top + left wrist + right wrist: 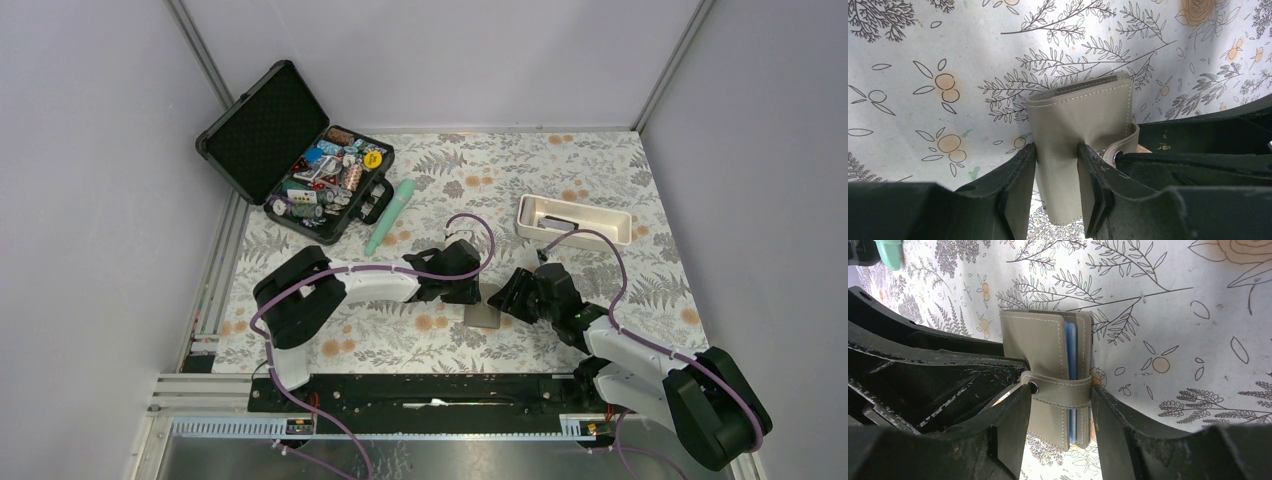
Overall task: Put the credit cards into the card holder
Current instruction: Close the card holder at the center of the board.
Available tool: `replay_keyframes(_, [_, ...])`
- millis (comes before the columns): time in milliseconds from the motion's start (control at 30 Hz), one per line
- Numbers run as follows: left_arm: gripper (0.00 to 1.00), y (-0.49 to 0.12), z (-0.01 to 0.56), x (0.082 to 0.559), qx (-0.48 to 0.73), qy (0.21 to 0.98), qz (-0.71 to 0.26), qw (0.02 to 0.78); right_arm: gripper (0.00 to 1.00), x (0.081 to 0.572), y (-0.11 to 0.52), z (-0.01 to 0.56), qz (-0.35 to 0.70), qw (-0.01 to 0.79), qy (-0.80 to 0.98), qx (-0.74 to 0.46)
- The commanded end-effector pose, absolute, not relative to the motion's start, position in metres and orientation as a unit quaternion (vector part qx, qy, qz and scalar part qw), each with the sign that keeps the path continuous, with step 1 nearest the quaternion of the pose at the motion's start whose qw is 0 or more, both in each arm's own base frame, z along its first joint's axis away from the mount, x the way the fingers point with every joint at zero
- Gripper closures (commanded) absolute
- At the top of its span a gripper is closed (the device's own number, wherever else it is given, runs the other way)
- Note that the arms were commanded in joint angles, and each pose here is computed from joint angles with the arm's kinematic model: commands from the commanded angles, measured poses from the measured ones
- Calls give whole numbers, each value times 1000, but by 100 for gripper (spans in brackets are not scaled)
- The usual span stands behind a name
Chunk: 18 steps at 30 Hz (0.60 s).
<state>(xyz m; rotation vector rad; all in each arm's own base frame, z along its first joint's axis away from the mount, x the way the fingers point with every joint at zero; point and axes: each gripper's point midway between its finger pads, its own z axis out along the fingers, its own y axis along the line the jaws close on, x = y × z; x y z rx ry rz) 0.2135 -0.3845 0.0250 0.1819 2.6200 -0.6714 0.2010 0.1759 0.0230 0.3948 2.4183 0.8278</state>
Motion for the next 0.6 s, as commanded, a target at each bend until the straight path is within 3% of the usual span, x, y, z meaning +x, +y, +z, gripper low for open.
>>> replay_keyframes(0, [64,-363,1,198,80,960,-190,188,45,198,168,14,288,271,905,157])
replay_keyframes(567, [64,-364,1,197,81,960,-191,187,44,201,159,6,263,274,908,176])
